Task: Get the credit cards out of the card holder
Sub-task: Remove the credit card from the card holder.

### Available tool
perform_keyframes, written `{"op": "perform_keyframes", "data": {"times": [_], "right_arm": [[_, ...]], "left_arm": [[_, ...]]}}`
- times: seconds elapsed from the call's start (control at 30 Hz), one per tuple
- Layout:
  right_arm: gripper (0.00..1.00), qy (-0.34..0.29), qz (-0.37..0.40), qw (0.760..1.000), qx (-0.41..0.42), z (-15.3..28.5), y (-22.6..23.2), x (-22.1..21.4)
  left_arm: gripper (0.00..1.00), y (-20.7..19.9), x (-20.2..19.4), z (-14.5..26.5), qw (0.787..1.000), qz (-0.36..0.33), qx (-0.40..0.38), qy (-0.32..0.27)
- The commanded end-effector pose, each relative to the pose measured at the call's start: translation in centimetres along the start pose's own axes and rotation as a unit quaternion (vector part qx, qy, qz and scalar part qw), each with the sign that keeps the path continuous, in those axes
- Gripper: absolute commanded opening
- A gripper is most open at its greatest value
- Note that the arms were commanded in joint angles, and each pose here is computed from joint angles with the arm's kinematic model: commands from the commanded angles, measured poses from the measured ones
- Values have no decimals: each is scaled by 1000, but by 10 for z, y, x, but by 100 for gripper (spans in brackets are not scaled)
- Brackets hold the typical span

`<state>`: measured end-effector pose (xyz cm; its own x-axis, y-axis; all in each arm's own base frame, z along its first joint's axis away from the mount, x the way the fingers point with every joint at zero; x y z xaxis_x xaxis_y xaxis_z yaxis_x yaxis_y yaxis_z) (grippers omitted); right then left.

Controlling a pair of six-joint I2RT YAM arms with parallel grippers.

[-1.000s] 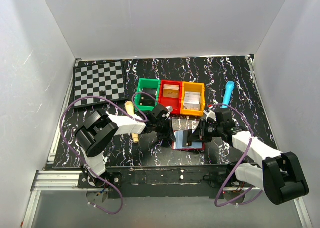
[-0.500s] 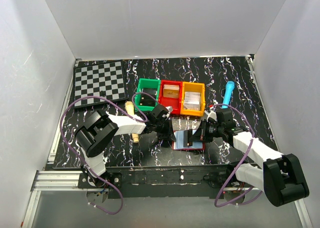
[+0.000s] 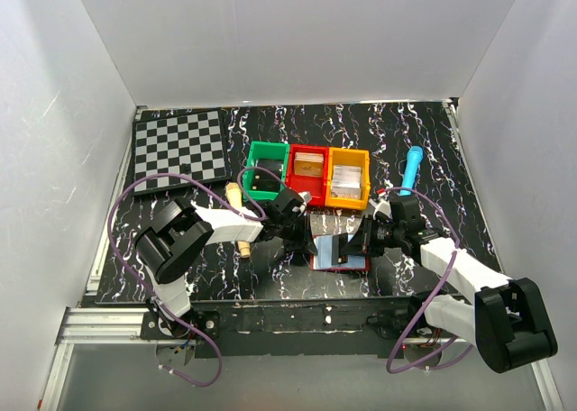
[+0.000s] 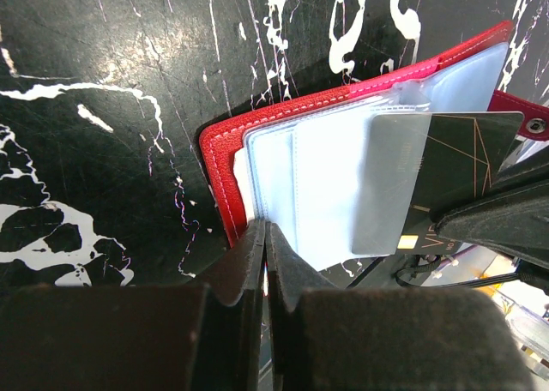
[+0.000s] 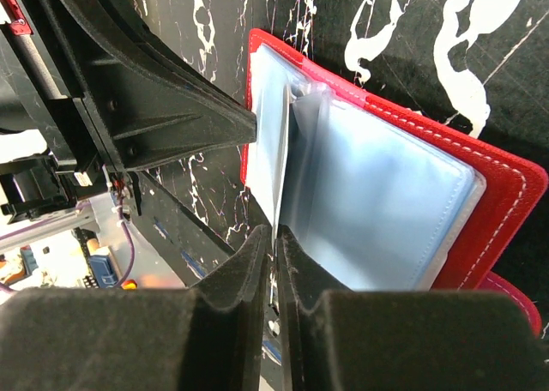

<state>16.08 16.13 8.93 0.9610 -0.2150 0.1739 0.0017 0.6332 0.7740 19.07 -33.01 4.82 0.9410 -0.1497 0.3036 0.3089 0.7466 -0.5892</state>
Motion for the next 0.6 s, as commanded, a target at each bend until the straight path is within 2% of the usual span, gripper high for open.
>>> {"op": "perform_keyframes", "data": {"times": [0.0,0.1,0.4,0.57], "right_arm": [[13,-13,17,1000,16,3,11,9],[1,-15,16,1000,13,4,10,10],[1,-50,15,998,-20,20,12,12],[1,-94,12,994,-54,38,13,17]], "left_arm": [[0,37,-27,-3,996,7,81,32],[0,38,-28,-3,996,6,81,32],[0,37,-27,-1,996,7,80,28],[0,36,-27,1,997,5,78,25]]}}
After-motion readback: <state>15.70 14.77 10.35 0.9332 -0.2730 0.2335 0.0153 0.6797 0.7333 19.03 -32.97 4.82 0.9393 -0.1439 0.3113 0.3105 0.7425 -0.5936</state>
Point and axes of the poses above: each gripper's point midway between its finger pads, its own z axis back along the fingers, its own y axis along the line the jaws close on, x = y × z, the point moved 4 cm from there along z, back along the fingers, and after that the axes turned 6 degrees about -z, right-handed, at the moved point
